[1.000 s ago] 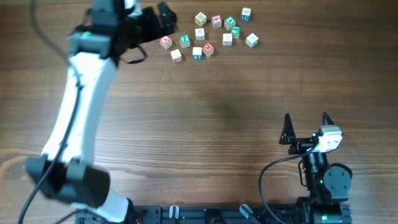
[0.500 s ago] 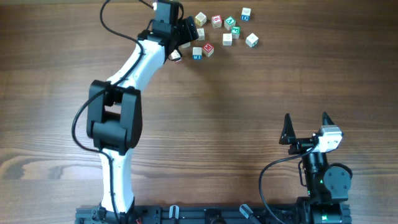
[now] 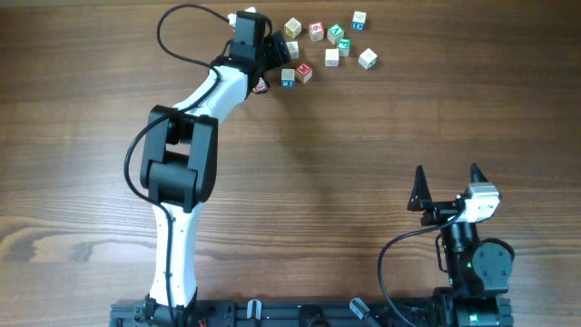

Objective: Form a circle
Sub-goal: 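Reach the left gripper into the block cluster and grasp the green Z block, then carry the green Z block left and lower it onto the table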

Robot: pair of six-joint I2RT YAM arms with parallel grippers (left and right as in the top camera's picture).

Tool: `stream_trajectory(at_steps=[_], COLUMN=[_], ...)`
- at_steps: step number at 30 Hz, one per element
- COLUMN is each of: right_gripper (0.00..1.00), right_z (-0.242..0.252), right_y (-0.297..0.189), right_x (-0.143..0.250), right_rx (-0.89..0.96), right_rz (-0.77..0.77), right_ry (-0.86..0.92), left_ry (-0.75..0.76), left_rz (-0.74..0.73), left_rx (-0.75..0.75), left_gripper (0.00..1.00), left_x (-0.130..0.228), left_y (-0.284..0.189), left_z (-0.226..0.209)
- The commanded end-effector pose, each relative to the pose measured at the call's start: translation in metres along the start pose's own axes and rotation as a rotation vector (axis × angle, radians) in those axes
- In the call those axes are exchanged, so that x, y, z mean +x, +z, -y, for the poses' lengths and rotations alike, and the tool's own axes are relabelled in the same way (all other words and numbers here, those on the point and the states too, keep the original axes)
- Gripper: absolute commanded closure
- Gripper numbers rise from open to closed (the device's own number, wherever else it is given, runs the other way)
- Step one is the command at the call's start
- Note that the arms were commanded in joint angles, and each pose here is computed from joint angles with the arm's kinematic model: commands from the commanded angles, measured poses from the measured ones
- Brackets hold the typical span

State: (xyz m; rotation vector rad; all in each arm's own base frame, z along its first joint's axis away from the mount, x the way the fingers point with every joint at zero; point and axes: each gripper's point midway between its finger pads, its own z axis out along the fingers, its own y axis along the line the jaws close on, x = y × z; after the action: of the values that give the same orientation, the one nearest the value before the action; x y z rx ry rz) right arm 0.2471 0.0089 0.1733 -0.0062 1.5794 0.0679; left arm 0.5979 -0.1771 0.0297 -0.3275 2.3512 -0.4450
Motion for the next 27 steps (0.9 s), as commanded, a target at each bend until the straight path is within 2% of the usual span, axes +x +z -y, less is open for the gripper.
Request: stream_trajectory(at_steps=[1,4,11,16,21,25,27], right_gripper=[0.0,0.0,0.0,0.0,0.0,0.0,0.0], right_z=[-0.004,-0.004,-0.004,-0.004,-0.004,-0.004,-0.004], right_y=[0.0,0.0,0.0,0.0,0.0,0.0,0.0], right_x=[-0.002,-0.002,-0.002,-0.002,-0.002,-0.002,-0.002], right_rx=[-0.019,-0.019,-0.019,-0.019,-0.019,-0.019,-0.019], right_rz=[0.009,0.009,0.009,0.009,0.009,0.009,0.009], right_ry=[-0.013,-0.013,-0.012,-0.012,-0.012,-0.012,-0.013], left_ry=[-0.002,-0.003,-0.003,0.0,-0.002,-0.008,-0.006], left_rz=[-0.031,-0.032,-0.042,-0.031,0.056,0.141,0.137], left_rx=[-0.036,-0.036,-0.043,-0.037,-0.014,-0.153,-0.204], left_gripper=[0.22,0.31,0.6,0.69,0.72,0.74,0.76], left_x=[0.019,0.02,0.019,0.004,-0.044,-0.083,-0.086], left_y=[0.018,0.019,0.014,-0.006,-0.063,-0.146,-0.184], left_z=[-0.013,-0.013,-0.013,-0.003,0.021,0.012,0.007])
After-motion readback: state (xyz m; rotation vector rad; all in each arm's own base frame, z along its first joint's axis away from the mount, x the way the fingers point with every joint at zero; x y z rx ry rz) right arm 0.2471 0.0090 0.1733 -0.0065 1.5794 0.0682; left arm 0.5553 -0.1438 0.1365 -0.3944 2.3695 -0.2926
